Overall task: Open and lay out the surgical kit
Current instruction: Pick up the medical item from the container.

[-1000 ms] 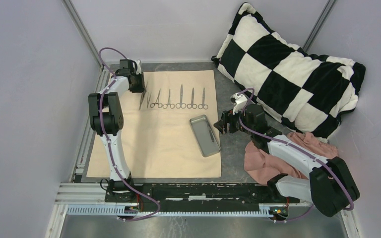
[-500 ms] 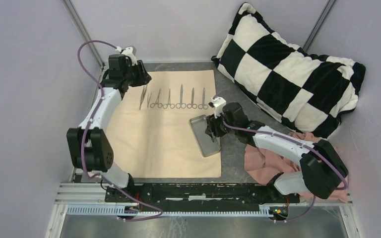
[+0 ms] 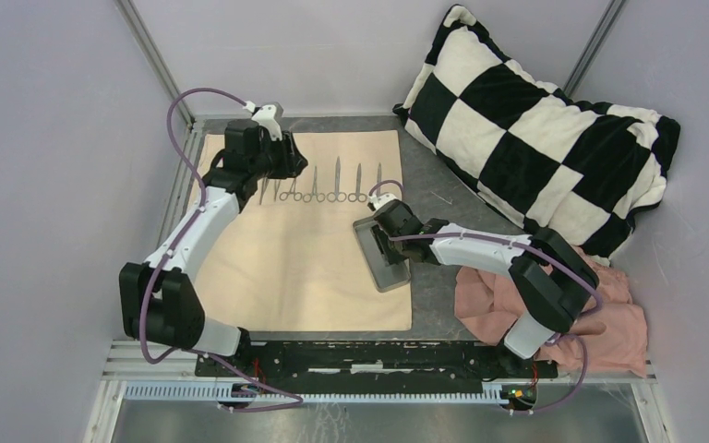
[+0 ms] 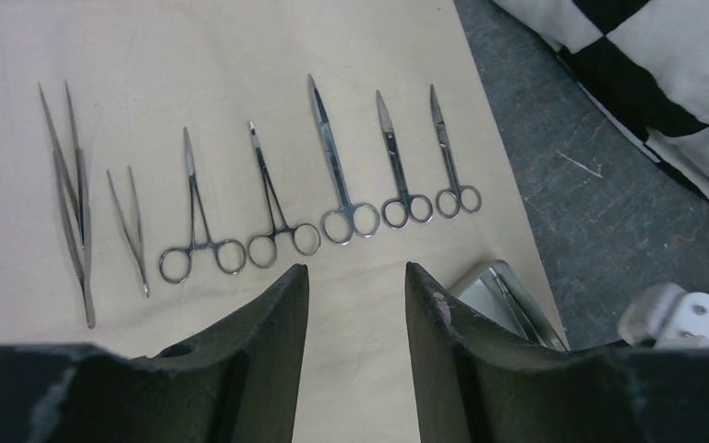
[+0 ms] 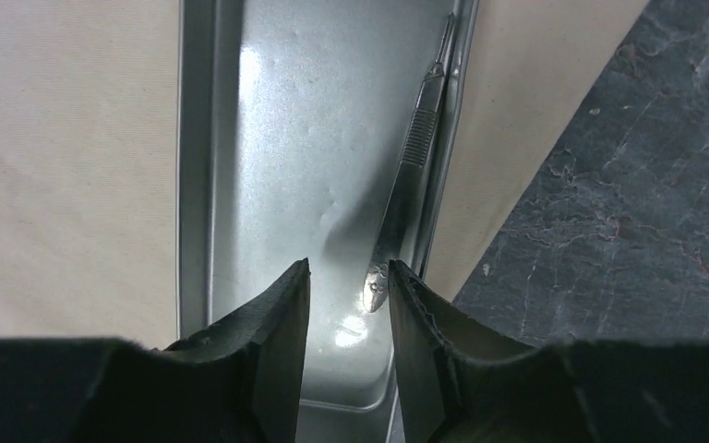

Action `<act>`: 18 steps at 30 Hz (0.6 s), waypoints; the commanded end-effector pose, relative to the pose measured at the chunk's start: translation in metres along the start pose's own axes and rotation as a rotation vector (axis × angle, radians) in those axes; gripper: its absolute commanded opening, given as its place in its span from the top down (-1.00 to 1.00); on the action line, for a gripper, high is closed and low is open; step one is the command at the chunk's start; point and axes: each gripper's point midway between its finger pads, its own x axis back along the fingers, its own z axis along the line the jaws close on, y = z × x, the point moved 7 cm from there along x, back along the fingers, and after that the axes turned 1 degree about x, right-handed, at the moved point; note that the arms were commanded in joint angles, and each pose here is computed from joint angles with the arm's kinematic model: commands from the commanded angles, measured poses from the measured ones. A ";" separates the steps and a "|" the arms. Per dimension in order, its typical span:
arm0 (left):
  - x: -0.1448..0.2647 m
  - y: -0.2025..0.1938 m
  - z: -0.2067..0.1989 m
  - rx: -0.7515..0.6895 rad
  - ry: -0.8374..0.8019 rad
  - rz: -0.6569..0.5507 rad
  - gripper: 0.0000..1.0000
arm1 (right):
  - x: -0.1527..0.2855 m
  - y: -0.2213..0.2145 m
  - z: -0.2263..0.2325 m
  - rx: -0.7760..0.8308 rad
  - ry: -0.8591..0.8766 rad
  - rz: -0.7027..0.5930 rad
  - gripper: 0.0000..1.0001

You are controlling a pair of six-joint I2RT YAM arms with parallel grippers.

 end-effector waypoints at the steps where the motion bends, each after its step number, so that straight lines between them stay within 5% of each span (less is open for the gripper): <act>1: 0.022 0.025 -0.019 -0.043 -0.039 -0.125 0.00 | -0.003 0.009 0.003 -0.078 -0.077 -0.009 0.12; 18: 0.038 0.030 -0.044 -0.072 -0.121 -0.160 -0.01 | -0.022 -0.007 0.013 -0.195 -0.093 -0.022 -0.18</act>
